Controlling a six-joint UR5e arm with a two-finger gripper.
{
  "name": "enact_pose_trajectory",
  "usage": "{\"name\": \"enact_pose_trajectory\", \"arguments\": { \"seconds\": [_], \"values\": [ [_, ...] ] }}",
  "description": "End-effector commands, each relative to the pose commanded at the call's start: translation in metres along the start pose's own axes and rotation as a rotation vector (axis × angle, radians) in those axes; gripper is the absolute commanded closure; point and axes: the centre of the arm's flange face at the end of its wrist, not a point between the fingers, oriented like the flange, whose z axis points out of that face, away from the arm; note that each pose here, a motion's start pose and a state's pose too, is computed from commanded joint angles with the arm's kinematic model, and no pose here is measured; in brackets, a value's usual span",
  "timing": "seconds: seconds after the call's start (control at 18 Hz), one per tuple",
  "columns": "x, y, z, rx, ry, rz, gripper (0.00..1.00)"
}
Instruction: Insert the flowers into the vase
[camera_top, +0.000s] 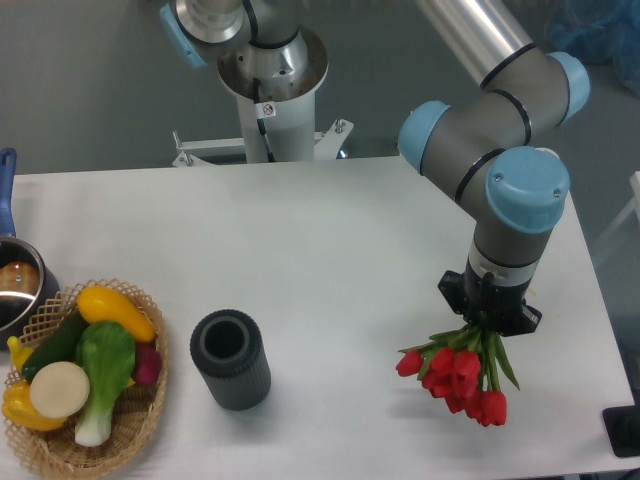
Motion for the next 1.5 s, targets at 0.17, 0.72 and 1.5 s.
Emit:
{"name": "enact_pose_trajectory", "arguments": {
  "seconds": [0.17, 0.72, 1.5],
  "values": [
    [0.000, 0.000, -0.001, 0.001, -0.001, 0.000, 1.00],
    [0.014, -0.020, -0.020, 0.043, -0.021, 0.029, 1.00],
    [0.079, -0.085, -0.123, 0.547, 0.027, -0.036, 1.00]
  ]
}}
